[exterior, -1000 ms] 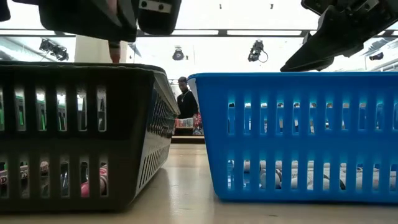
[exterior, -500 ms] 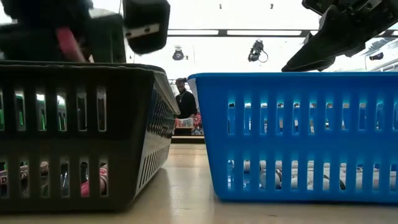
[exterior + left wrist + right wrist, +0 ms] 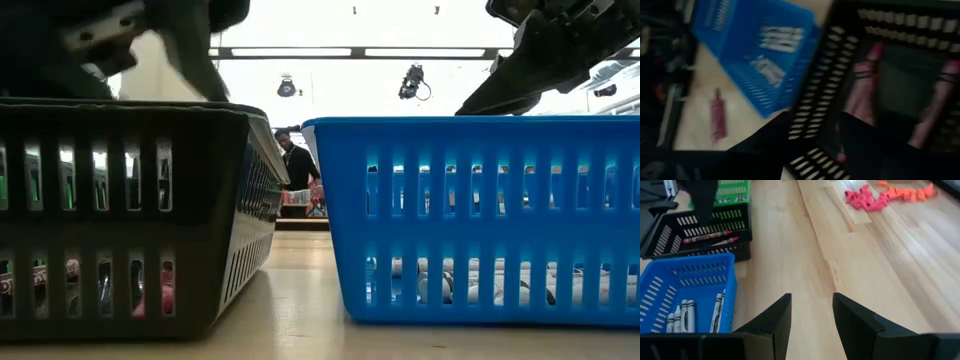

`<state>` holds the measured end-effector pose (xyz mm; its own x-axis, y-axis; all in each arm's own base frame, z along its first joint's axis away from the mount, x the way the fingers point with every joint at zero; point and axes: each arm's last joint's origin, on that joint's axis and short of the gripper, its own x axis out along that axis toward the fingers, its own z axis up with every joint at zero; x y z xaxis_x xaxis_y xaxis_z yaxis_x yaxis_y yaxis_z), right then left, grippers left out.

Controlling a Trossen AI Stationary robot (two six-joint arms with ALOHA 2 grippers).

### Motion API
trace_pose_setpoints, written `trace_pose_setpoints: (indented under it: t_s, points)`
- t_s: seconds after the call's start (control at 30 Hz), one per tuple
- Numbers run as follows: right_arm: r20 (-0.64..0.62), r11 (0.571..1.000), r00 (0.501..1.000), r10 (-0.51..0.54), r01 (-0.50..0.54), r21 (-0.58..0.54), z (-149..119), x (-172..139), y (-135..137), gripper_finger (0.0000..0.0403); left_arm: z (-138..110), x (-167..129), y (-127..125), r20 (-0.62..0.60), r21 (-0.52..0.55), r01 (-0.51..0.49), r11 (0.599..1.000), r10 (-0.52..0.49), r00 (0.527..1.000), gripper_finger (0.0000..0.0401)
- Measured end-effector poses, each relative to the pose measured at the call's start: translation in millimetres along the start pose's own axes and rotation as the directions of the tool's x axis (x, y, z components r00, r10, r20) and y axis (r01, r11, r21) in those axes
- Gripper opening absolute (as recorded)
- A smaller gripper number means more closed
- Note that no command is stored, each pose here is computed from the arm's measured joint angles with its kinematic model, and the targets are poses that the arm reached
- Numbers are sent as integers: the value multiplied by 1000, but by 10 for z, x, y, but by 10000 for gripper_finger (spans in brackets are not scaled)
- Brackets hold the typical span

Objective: Sort crayons
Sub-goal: Put the red crayon into the right blue bin

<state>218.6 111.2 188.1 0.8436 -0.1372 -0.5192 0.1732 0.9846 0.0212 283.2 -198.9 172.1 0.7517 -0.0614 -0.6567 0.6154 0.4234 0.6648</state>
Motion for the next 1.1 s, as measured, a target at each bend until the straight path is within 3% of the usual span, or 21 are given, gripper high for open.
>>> trace_pose_setpoints:
  t_s: [0.1, 0.17, 0.37, 0.67, 0.83, 1.0, 1.1]
  points:
    - [-27, 998, 1000, -4, 6, 67, -17, 11, -25, 153, 20, -25, 11, -24, -34, -60, 998, 59, 998, 178]
    - [-76, 994, 997, -14, 22, 108, -62, 18, -51, 153, 33, -35, 27, -26, -144, -95, 985, 92, 995, 176]
    - [-297, 976, 946, -128, 173, 130, -334, 72, -147, 153, 30, -39, 80, -55, -410, -136, 902, 125, 991, 176]
    - [-437, 935, 870, -226, 320, 154, -444, 70, -320, 153, 111, -92, 397, -122, -594, -172, 786, 123, 985, 176]
    - [-369, 952, 915, -163, 243, 184, -368, 185, -268, 151, -43, -16, 593, -172, -684, -226, 694, 147, 974, 176]
    - [-414, 949, 894, -170, 261, 175, -425, 362, -333, 146, -190, 46, 737, -207, -764, -261, 590, 159, 965, 176]
    - [-435, 952, 881, -185, 270, 143, -412, 462, -331, 144, -222, 57, 762, -215, -769, -266, 581, 157, 964, 176]
